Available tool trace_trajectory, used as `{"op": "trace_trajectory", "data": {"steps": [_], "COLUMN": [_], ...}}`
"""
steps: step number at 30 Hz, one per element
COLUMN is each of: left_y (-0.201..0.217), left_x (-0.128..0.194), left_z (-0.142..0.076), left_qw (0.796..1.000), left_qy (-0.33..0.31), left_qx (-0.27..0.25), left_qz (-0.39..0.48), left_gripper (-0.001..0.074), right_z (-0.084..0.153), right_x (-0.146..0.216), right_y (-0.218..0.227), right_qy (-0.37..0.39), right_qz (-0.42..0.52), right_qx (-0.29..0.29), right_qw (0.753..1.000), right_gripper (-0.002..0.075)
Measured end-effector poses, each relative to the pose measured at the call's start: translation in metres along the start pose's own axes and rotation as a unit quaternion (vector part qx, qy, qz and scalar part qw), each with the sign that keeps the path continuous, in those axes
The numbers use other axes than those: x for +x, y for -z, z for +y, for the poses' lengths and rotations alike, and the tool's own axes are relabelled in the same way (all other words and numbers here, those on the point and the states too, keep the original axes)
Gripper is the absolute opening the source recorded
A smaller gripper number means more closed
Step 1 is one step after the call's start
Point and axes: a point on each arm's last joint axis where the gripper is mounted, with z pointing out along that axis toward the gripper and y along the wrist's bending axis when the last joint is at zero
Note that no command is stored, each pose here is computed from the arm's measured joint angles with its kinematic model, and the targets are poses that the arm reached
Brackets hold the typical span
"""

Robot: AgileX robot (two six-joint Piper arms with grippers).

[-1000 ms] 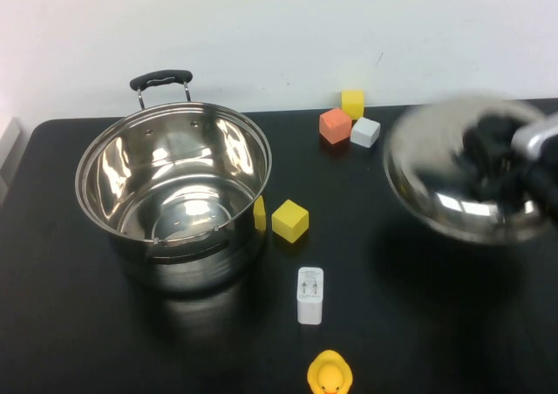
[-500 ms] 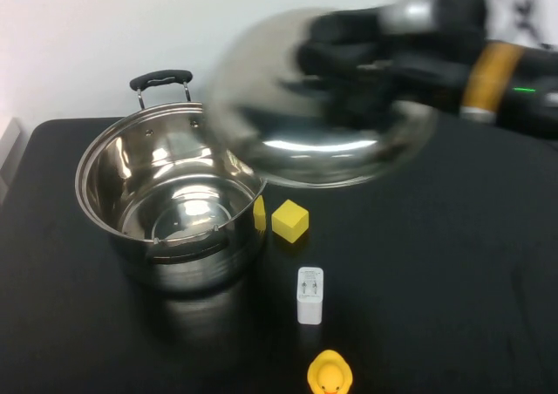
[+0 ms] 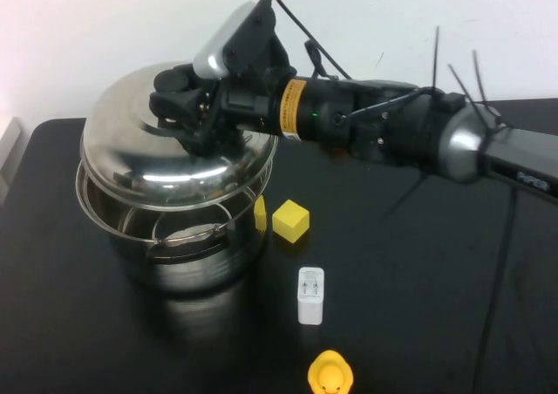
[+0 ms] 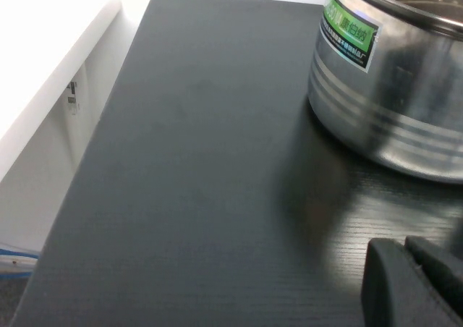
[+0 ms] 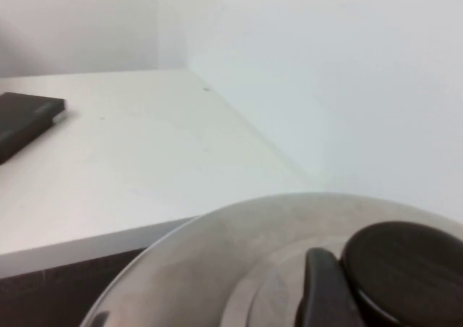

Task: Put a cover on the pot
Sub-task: Place the pot lid on the pot

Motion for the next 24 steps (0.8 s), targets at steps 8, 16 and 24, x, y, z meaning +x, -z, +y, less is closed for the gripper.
{"op": "trace_trajectory", "data": {"steps": [8, 16, 24], "left_y": [0.0, 0.0, 0.0], "left_x": [0.0, 0.0, 0.0], "left_z": [0.0, 0.0, 0.0], "left_qw": [1.0, 1.0, 1.0], "left_qy": [0.0, 0.0, 0.0], "left_qx": [0.0, 0.0, 0.0], "left_qz": [0.0, 0.0, 0.0], "left_gripper": [-0.0002, -0.0002, -0.0002], "right_z": [-0.005, 0.003, 0.003], "right_x": [0.006, 0.009, 0.01], "right_y": [-0.013, -0.015, -0.015], "right_qy": [-0.02, 0.008, 0.01], "right_qz": [0.018, 0.041, 0.043], "right_qx": [-0.002, -0.021, -0.02], "right_qw": [1.0, 0.999, 0.999], "right_gripper": [0.0354, 0.0354, 0.0354]}}
